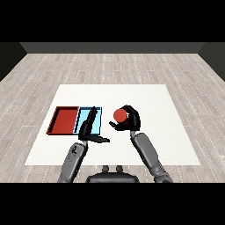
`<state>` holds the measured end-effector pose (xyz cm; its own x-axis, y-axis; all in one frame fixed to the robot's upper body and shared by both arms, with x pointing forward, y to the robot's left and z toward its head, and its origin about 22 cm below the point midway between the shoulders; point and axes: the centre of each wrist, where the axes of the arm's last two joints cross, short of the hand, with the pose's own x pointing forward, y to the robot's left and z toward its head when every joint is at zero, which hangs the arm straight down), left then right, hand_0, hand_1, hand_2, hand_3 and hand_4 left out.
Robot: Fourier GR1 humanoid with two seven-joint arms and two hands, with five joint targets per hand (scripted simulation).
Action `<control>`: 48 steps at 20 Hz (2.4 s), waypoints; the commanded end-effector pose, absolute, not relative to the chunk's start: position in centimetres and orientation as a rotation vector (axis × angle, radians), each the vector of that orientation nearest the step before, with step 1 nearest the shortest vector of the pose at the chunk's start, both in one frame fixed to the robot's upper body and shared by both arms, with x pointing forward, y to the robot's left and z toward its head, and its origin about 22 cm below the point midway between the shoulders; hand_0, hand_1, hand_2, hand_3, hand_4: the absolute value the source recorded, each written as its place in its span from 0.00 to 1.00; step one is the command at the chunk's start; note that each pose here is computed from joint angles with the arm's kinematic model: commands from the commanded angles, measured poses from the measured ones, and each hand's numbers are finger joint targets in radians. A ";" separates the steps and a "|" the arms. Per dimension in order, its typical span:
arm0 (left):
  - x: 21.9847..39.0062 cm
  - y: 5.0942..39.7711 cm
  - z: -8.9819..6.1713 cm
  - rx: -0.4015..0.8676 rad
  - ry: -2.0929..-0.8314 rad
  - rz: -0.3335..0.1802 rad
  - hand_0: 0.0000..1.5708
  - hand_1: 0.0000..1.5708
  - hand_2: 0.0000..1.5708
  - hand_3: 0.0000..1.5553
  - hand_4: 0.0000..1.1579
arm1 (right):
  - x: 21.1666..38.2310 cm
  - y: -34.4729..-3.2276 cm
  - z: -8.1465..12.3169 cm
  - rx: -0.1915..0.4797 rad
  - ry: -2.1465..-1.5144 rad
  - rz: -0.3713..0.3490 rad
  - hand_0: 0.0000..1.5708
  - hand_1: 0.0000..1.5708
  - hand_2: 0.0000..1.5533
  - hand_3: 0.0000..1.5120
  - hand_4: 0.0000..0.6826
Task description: Pick the red can and put it in the red box
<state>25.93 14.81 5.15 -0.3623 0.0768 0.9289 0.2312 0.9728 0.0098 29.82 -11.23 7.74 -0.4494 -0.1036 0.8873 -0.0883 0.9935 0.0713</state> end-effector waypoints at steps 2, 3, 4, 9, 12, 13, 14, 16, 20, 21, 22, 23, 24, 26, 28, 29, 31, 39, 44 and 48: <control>25.5 12.8 3.6 -0.207 -1.902 -0.190 0.00 0.00 0.00 0.00 0.00 | 29.6 -11.4 8.0 0.166 -2.059 -0.028 0.92 0.92 0.92 0.92 0.89; 25.5 13.5 4.4 -0.230 -1.889 -0.181 0.00 0.00 0.00 0.00 0.00 | 30.9 -11.2 6.9 0.166 -2.073 -0.018 0.92 0.92 0.92 0.92 0.91; 26.4 11.3 2.3 -0.240 -1.884 -0.223 0.00 0.00 0.00 0.00 0.00 | 29.4 -10.5 7.3 0.165 -2.082 -0.007 0.92 0.92 0.92 0.92 0.90; 26.1 11.4 0.6 -0.231 -1.840 -0.183 0.00 0.00 0.00 0.00 0.00 | 31.3 -9.7 8.0 0.199 -2.089 -0.006 0.92 0.92 0.93 0.92 0.95; 28.3 11.8 2.1 -0.246 -1.830 -0.169 0.00 0.00 0.00 0.00 0.00 | 28.0 -9.5 7.2 0.194 -2.098 0.011 0.93 0.93 0.93 0.92 0.97; 27.2 10.8 0.4 -0.269 -1.810 -0.186 0.00 0.00 0.00 0.00 0.00 | 28.7 -11.5 10.3 0.192 -2.100 0.016 0.93 0.93 0.93 0.92 0.96; 27.1 10.6 2.0 -0.241 -1.822 -0.180 0.00 0.00 0.00 0.00 0.00 | 29.2 -9.8 7.1 0.217 -2.122 -0.002 0.94 0.94 0.93 0.92 0.96; 27.3 11.4 0.9 -0.267 -1.808 -0.178 0.00 0.00 0.00 0.00 0.00 | 28.7 -10.8 8.3 0.197 -2.113 0.008 0.93 0.93 0.92 0.92 0.96; 27.0 10.1 2.2 -0.277 -1.797 -0.177 0.00 0.00 0.00 0.00 0.00 | 29.4 -9.6 8.3 0.222 -2.103 0.006 0.93 0.93 0.92 0.92 0.97; 25.4 9.0 0.1 -0.278 -1.788 -0.160 0.00 0.00 0.00 0.00 0.00 | 27.8 -10.2 6.7 0.226 -2.105 0.032 0.93 0.93 0.92 0.92 0.97; 28.2 11.5 0.1 -0.289 -1.796 -0.168 0.00 0.00 0.00 0.00 0.00 | 28.3 -10.4 8.6 0.244 -2.134 0.043 0.94 0.94 0.92 0.92 0.97; 26.6 8.7 1.4 -0.297 -1.783 -0.183 0.00 0.00 0.00 0.00 0.00 | 28.0 -8.8 6.2 0.227 -2.114 0.016 0.94 0.94 0.93 0.92 0.99; 26.7 9.6 0.5 -0.312 -1.784 -0.172 0.00 0.00 0.00 0.00 0.00 | 29.3 -10.3 8.1 0.232 -2.124 0.027 0.94 0.94 0.93 0.92 0.99; 27.6 8.2 -0.1 -0.296 -1.780 -0.163 0.00 0.00 0.00 0.00 0.00 | 27.7 -8.3 7.2 0.261 -2.104 0.024 0.93 0.93 0.93 0.92 0.98; 27.1 8.6 2.6 -0.317 -1.786 -0.166 0.00 0.00 0.00 0.00 0.00 | 27.6 -7.7 6.3 0.289 -2.114 -0.006 0.92 0.92 0.92 0.92 0.96; 27.8 9.3 0.7 -0.336 -1.775 -0.174 0.00 0.00 0.00 0.00 0.00 | 28.0 -7.1 6.5 0.294 -2.102 0.004 0.93 0.93 0.92 0.93 0.96; 28.1 9.7 -0.6 -0.311 -1.787 -0.177 0.00 0.00 0.00 0.00 0.00 | 26.0 -7.3 9.2 0.337 -2.064 -0.041 0.94 0.94 0.92 0.93 0.94; 26.1 7.3 -0.5 -0.369 -1.762 -0.182 0.00 0.00 0.00 0.00 0.00 | 28.1 -6.0 8.4 0.343 -2.101 -0.036 0.97 0.97 0.94 0.94 0.97; 27.9 6.3 0.8 -0.390 -1.759 -0.171 0.00 0.00 0.00 0.00 0.00 | 27.2 -6.7 6.4 0.346 -2.096 0.015 0.97 0.97 0.94 0.93 0.95; 28.5 6.9 0.9 -0.186 -1.793 -0.051 0.00 0.00 0.00 0.00 0.71 | 27.5 -5.8 8.3 0.333 -2.112 -0.013 0.98 0.98 0.95 0.93 0.95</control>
